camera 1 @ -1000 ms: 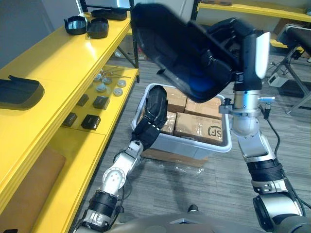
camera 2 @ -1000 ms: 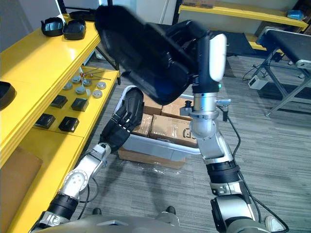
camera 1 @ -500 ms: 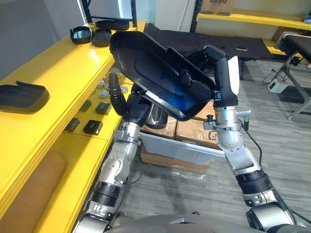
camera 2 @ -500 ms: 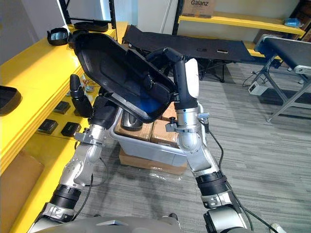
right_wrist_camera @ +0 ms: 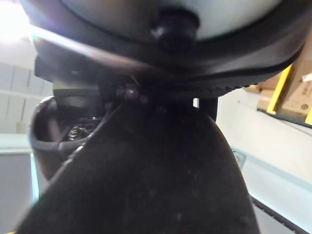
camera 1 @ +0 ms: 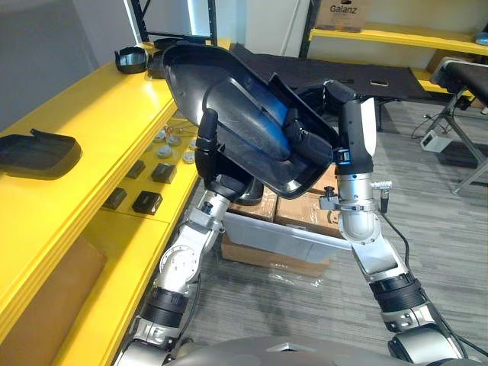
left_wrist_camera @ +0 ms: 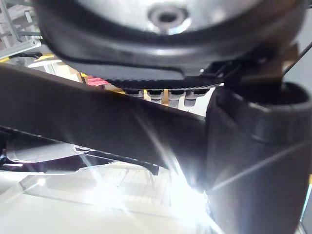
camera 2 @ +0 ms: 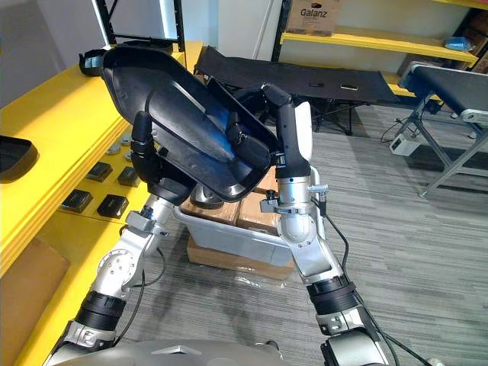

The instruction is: Walk over and take three plastic housings, then place them on the shelf

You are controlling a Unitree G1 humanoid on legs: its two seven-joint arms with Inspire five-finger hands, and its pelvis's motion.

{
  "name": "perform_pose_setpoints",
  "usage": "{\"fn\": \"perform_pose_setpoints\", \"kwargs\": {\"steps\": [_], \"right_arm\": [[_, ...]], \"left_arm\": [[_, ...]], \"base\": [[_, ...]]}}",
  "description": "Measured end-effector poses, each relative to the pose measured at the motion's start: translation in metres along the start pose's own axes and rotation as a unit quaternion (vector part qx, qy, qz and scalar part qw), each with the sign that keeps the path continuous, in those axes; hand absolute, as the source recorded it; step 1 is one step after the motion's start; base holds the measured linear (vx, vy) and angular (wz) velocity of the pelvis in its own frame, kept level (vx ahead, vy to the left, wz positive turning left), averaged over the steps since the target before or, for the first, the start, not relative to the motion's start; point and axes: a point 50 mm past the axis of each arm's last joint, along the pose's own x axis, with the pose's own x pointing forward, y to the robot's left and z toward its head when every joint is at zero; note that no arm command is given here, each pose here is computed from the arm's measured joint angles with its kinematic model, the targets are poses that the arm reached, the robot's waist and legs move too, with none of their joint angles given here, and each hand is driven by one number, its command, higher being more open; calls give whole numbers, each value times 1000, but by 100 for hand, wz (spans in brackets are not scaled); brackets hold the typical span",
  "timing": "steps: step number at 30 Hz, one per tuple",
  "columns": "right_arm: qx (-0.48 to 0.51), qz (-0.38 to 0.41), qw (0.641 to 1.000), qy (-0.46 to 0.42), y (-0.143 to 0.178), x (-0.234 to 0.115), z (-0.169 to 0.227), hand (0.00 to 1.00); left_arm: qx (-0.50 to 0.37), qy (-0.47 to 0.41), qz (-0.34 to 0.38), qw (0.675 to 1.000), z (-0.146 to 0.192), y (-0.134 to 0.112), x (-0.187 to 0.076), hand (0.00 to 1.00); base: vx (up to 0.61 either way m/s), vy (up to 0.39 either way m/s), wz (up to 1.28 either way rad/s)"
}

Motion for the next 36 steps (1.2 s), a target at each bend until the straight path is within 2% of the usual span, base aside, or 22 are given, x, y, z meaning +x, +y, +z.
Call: {"fn": "perform_pose_setpoints", "kwargs": {"steps": [8,9,18,22,34,35,36], "right_arm": [[6,11,1000,4,-2,0,-1,0],[6,13,1000,3,-2,1,-1,0],[-22,53,998,-4,-7,1,-3,0],[-8,104,994,-28,6,-2,5,0],[-4,149,988,-34,13,-1,8,0],[-2,150,988,-34,13,-1,8,100],[0,149,988,-35,14,-1,9,100]], "left_arm": [[57,27,12,998,2,5,-7,100],[63,29,16,997,2,6,-9,0],[124,32,87,988,6,22,-29,0],[142,25,135,980,8,31,-33,0],[164,6,153,975,9,37,-44,0],[164,1,151,975,9,36,-44,0],[163,-1,151,975,9,36,-44,0]], "base": [[-7,12,-2],[0,0,0],[0,0,0],[0,0,0],[-2,2,1],[0,0,0],[0,0,0]]}}
